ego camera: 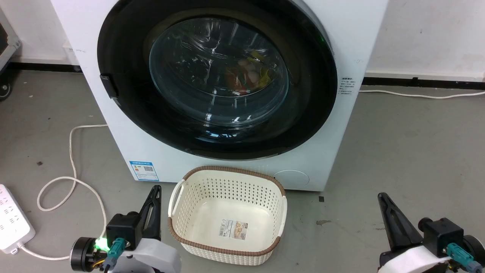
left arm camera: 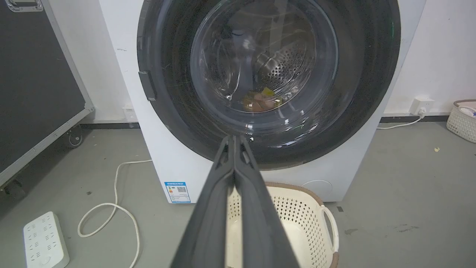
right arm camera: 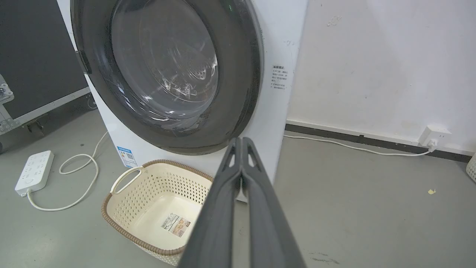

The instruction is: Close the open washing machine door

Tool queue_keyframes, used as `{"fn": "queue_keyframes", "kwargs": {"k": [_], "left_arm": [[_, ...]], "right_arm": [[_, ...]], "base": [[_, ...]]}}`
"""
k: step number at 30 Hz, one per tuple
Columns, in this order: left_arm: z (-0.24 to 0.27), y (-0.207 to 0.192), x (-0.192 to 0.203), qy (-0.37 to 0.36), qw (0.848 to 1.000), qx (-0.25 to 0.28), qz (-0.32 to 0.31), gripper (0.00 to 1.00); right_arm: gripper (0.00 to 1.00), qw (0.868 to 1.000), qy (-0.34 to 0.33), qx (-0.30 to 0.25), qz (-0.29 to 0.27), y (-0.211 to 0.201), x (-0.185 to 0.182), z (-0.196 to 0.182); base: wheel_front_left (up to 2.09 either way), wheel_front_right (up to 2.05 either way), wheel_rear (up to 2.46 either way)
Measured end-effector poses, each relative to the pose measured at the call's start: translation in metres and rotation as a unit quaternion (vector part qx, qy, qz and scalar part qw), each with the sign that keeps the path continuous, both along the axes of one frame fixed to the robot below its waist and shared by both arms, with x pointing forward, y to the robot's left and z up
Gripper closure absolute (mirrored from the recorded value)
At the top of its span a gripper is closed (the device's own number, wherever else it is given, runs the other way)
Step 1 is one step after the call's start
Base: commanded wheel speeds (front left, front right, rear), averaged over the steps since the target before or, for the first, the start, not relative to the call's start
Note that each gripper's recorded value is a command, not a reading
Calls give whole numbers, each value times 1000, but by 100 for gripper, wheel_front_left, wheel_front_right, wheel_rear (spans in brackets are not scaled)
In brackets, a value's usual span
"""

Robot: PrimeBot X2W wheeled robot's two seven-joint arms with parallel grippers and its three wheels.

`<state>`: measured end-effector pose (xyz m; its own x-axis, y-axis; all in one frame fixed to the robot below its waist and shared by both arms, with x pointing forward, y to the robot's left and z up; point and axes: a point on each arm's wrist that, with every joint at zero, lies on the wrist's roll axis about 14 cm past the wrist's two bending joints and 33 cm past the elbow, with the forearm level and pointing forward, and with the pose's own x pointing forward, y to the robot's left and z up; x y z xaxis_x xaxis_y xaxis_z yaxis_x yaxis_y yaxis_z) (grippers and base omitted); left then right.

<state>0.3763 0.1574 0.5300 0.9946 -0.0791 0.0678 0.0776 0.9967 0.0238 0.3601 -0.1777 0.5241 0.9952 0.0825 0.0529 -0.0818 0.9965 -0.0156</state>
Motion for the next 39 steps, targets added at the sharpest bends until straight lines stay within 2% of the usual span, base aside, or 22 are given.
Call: {"fn": "queue_keyframes", "kwargs": {"k": [39], "left_arm": [[1,13,0,20,999,10,25,100]], "right_arm": [[100,999,25,-13,16,11,7,-2]], "base": [[0,0,0]]}}
